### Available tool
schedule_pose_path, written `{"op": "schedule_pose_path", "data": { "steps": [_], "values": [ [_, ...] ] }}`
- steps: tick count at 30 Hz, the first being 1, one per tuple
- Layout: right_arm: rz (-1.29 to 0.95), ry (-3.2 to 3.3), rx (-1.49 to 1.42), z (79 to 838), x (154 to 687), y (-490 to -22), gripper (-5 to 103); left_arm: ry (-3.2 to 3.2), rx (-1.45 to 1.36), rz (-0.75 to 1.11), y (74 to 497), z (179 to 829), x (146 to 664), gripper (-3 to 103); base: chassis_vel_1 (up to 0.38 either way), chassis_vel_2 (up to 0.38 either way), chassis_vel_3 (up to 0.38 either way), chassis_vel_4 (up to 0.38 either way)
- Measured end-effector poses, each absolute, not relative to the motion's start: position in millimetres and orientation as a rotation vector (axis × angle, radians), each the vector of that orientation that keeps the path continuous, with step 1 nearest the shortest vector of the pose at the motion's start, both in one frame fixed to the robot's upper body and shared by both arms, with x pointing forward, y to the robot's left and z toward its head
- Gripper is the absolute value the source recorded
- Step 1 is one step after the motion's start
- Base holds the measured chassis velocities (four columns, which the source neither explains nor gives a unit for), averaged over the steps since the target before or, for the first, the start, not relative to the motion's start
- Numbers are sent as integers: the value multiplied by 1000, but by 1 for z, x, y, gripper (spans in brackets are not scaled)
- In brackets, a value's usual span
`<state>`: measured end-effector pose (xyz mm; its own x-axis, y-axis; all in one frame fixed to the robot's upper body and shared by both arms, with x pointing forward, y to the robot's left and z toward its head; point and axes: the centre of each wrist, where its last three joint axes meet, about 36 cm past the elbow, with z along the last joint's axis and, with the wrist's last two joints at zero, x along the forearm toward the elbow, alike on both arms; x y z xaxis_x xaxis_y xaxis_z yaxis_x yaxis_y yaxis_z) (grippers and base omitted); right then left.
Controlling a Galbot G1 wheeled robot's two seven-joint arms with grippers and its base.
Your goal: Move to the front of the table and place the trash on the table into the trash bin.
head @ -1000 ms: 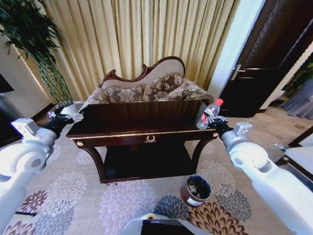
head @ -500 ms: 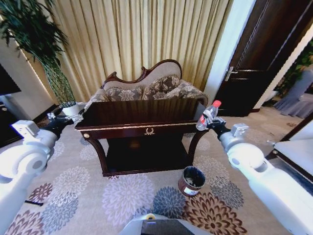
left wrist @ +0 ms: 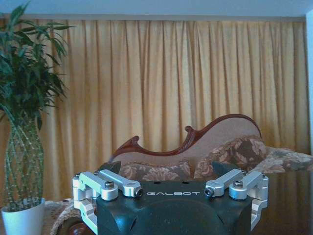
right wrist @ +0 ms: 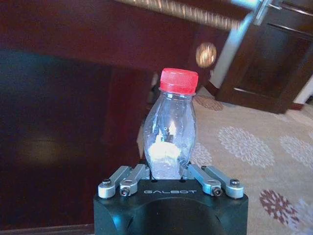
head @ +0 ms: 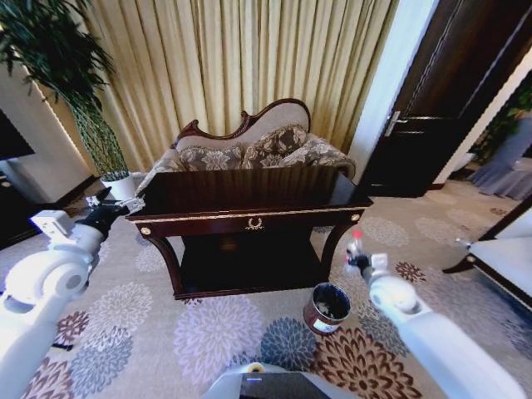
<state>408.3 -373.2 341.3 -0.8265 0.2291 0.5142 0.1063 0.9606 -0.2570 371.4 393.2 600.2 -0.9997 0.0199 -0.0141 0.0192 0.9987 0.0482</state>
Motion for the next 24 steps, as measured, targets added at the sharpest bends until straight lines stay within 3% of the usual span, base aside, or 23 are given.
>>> {"op": "schedule_pose_path", "data": {
  "steps": [8,18,23,24],
  "values": [
    [268,-2498,-365,261,447,-374,25,3124,56,68,387,596,372,100,0,0,0,0],
    [344,-2383,-438,203,434,-390,21,3125,64,72,386,595,370,100,0,0,0,0],
    [336,-2397,-419,203,428,-389,42,3131,89,90,380,597,372,100,0,0,0,0],
    [336,-2397,-419,203,428,-389,42,3131,89,90,380,597,372,100,0,0,0,0]
  ]
}}
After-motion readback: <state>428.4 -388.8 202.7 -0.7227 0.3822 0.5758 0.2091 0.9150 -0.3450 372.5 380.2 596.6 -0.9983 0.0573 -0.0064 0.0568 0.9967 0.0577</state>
